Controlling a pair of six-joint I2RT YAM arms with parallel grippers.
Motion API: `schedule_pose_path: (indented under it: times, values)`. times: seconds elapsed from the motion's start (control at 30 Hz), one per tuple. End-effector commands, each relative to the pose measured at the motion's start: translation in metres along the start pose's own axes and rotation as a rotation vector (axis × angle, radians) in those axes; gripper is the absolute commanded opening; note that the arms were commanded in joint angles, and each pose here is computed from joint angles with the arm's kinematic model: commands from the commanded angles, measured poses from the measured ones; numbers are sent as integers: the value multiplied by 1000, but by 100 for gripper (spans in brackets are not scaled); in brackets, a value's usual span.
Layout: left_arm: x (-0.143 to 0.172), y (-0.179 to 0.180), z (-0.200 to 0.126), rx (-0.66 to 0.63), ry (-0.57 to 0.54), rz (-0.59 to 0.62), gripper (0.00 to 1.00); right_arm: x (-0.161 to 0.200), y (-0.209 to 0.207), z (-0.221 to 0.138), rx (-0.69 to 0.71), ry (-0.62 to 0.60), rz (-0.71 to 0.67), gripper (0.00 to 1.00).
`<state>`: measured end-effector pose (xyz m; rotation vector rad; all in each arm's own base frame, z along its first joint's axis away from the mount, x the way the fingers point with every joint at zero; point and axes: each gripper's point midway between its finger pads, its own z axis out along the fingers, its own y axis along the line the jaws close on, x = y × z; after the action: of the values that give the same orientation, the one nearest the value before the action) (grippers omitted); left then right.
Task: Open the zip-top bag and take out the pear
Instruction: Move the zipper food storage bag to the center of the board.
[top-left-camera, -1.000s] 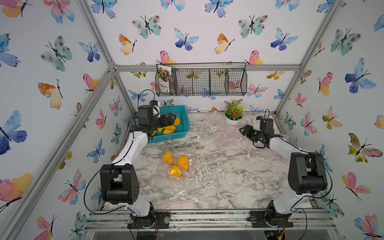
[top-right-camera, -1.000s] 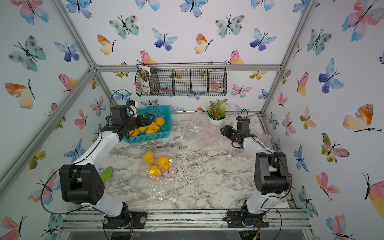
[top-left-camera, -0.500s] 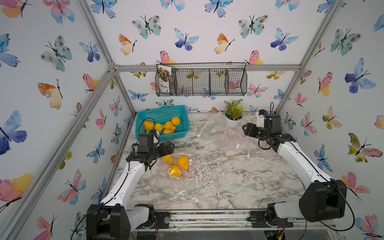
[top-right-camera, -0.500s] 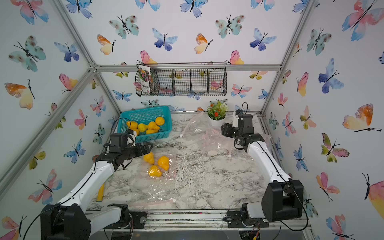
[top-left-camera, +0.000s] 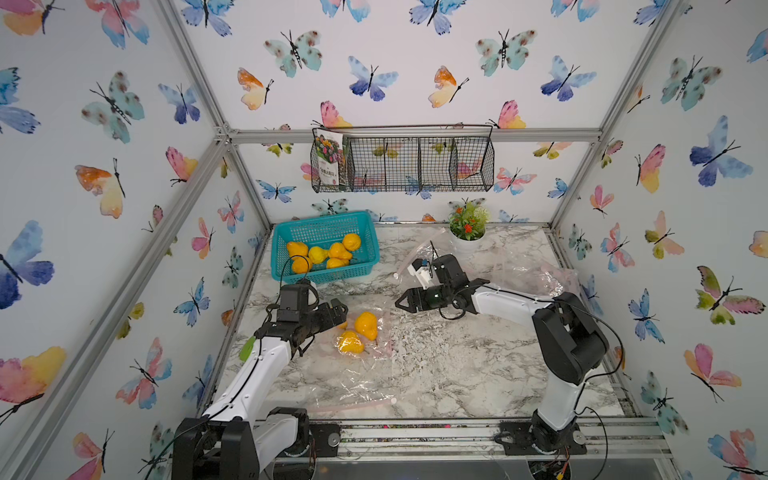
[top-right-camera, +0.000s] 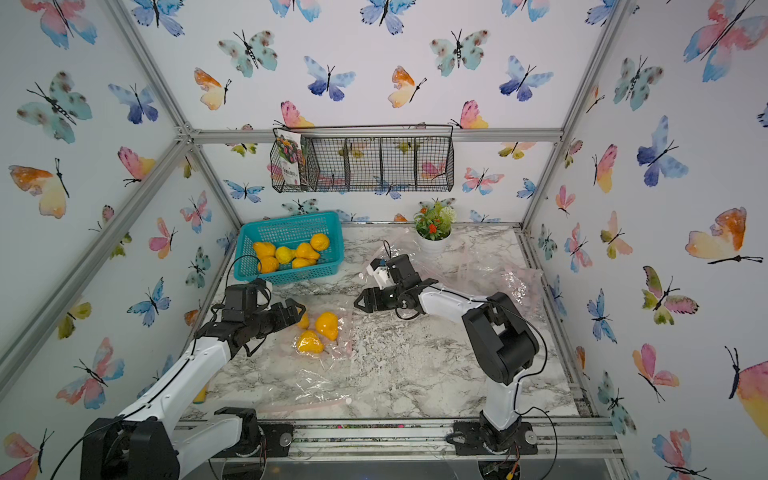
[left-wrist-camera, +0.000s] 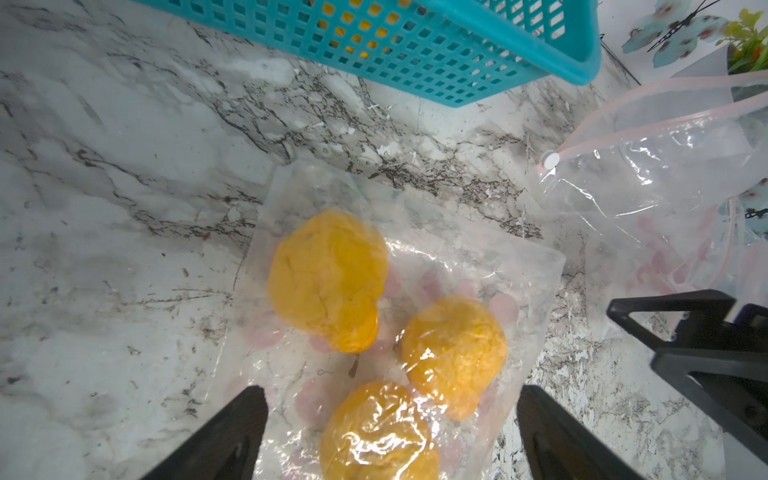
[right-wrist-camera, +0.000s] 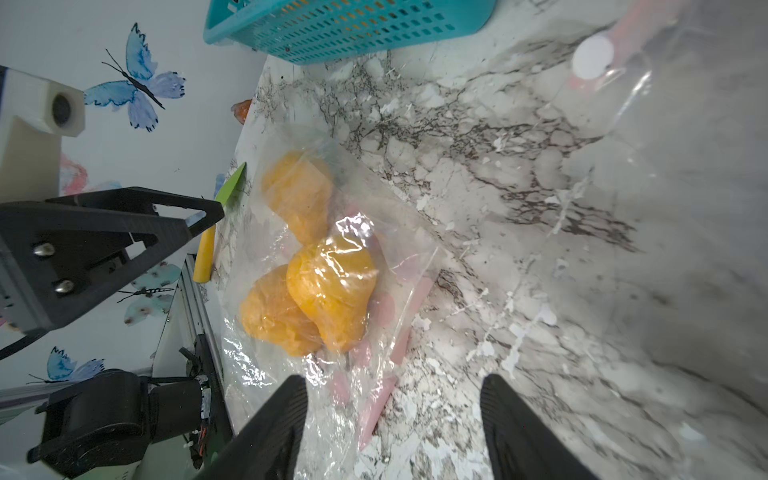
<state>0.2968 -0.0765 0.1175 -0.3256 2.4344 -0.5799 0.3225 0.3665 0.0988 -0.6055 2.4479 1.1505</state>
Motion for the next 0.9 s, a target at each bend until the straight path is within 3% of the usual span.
schedule_pose_path:
  times: [0.0, 0.17, 0.27, 0.33, 0.4, 0.5, 0.67, 0.87]
  values:
    - [-2, -5, -3, 24, -15, 2, 95, -14, 18, 18, -84, -44, -11, 70]
    - [-4, -8, -6, 33, -17, 7, 95, -13, 7, 46, -97, -58, 32, 68]
    - [-5, -11, -8, 43, -19, 9, 95, -14, 7, 60, -151, -54, 63, 61]
    - [-5, -13, -9, 49, -17, 7, 95, -18, 12, 63, -192, -64, 69, 49]
    - [-5, -17, -12, 65, -19, 13, 95, -25, 13, 62, -198, -94, 76, 26]
    - [-6, -29, -18, 104, -27, 56, 95, -36, 3, 58, -112, -123, 73, 3]
    - [-2, -67, -25, 189, -20, 216, 92, -58, -30, 30, 17, -164, 94, 3]
    - [27, -114, -18, 265, 64, 426, 88, -67, -71, -10, 170, -170, 110, 3]
